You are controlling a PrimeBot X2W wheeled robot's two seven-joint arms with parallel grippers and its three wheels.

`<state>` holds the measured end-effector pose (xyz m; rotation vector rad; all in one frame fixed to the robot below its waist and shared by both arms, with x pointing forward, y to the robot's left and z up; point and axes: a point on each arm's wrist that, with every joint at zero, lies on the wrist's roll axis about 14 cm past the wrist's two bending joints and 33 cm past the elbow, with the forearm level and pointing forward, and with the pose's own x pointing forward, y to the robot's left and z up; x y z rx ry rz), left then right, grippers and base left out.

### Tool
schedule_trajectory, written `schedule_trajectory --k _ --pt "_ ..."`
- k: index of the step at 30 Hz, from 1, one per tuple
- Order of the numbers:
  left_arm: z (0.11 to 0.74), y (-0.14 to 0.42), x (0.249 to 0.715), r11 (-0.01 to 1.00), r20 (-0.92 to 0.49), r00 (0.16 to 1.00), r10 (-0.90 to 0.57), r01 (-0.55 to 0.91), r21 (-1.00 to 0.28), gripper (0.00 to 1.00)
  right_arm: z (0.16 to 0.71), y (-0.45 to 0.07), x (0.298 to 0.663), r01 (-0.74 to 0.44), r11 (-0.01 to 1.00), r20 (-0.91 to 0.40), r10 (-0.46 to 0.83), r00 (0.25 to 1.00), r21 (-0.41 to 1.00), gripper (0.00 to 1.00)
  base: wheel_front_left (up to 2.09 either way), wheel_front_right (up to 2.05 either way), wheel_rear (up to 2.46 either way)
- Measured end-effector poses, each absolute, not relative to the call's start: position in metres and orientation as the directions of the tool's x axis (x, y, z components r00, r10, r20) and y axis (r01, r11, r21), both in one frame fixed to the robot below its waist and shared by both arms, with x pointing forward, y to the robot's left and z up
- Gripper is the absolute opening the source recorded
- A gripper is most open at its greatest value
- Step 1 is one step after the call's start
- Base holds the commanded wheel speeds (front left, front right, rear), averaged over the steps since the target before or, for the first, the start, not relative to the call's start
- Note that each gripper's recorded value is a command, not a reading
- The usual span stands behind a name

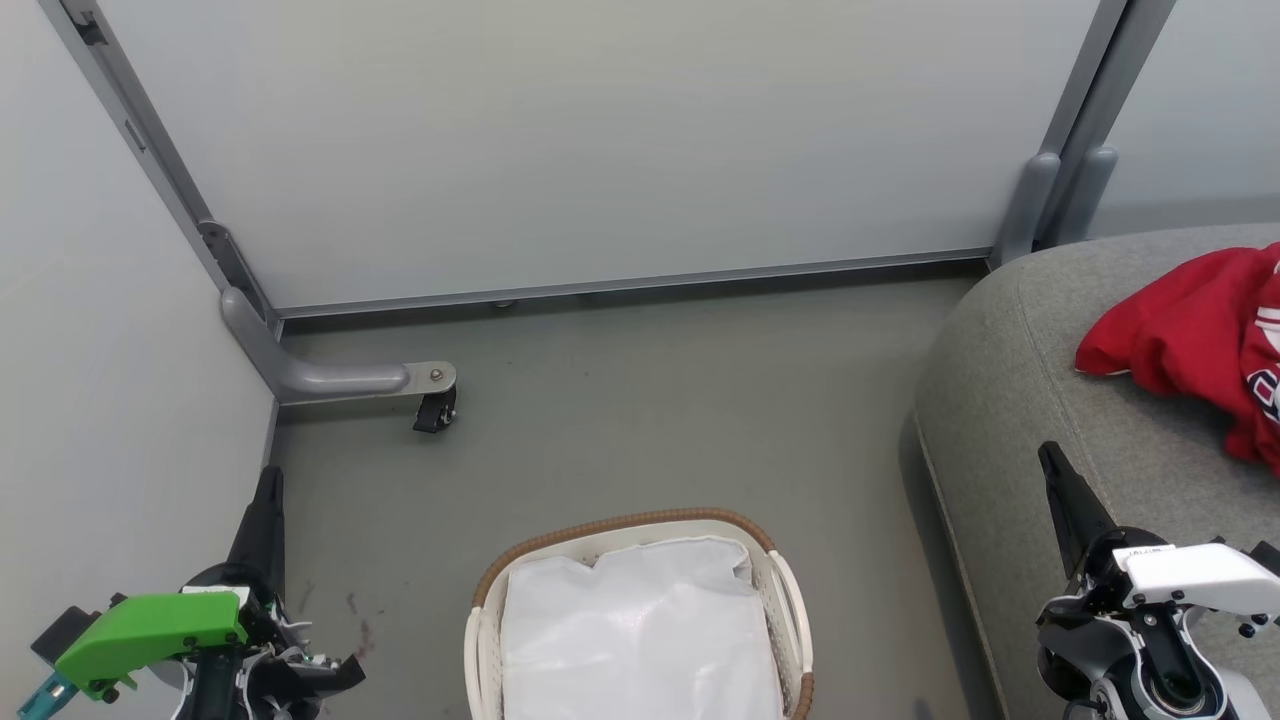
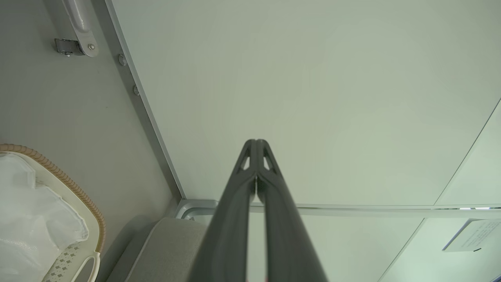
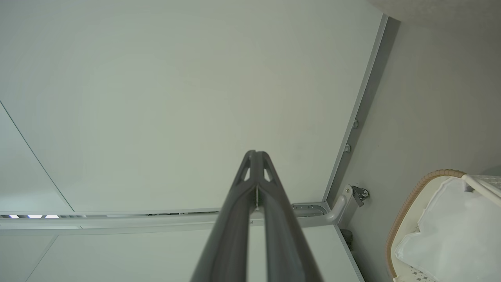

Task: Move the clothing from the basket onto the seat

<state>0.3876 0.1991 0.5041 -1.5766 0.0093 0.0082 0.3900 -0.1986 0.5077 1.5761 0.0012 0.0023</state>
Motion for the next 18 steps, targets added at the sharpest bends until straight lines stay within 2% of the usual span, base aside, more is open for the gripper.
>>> schedule_trajectory --k 18 --pt "0.504 0.199 0.3876 -0.006 -0.011 1.0 -0.001 -0.011 -1.0 0.0 0.5077 -0.1986 0.39 -0.001 -0.005 0.001 0.002 1.0 1.0 0.0 0.0 0.0 0.0"
